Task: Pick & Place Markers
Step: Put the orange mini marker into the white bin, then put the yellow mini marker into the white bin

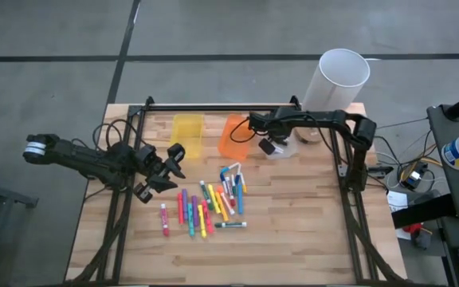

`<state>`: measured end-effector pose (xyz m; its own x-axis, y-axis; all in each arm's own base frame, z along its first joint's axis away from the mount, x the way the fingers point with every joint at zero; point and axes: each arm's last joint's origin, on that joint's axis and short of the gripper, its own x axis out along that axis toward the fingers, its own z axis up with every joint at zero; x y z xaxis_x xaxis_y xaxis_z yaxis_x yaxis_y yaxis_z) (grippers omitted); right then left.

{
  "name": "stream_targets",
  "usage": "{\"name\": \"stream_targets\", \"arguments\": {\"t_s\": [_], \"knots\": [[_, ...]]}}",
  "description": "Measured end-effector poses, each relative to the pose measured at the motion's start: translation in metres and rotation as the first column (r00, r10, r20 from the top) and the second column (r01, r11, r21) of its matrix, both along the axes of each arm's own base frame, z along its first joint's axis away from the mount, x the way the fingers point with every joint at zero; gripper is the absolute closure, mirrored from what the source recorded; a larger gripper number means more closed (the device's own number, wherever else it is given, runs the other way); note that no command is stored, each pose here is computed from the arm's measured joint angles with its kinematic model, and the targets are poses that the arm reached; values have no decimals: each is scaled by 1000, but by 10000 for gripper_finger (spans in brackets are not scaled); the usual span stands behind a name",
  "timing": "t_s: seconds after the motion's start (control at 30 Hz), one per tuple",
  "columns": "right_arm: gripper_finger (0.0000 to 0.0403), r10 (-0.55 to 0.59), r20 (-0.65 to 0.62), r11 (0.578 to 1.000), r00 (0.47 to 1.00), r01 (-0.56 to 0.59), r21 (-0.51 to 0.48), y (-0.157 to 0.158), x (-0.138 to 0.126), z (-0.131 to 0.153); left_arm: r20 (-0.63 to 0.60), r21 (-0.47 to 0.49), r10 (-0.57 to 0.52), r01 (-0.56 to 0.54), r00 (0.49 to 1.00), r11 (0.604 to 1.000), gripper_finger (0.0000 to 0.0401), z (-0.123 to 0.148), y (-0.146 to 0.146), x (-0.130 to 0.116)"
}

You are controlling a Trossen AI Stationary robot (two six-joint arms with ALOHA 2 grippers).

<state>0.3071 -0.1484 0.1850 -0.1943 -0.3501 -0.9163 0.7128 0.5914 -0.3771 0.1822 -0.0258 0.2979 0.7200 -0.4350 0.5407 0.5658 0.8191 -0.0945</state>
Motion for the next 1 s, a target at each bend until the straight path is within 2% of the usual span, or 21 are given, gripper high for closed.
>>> {"name": "stream_targets", "arguments": {"t_s": [0.6,0.7,1.0], "knots": [[363,6,-12,1000,1000,-6,8,1,-1,-3,0,0,0,0,1000,1000,268,0,0,0],[347,6,-13,1000,1000,-6,5,1,-1,-3,0,0,1,-1,1000,1000,268,0,0,0],[266,1,-11,1000,1000,-1,-5,1,-1,-3,0,0,1,-1,1000,1000,268,0,0,0]]}}
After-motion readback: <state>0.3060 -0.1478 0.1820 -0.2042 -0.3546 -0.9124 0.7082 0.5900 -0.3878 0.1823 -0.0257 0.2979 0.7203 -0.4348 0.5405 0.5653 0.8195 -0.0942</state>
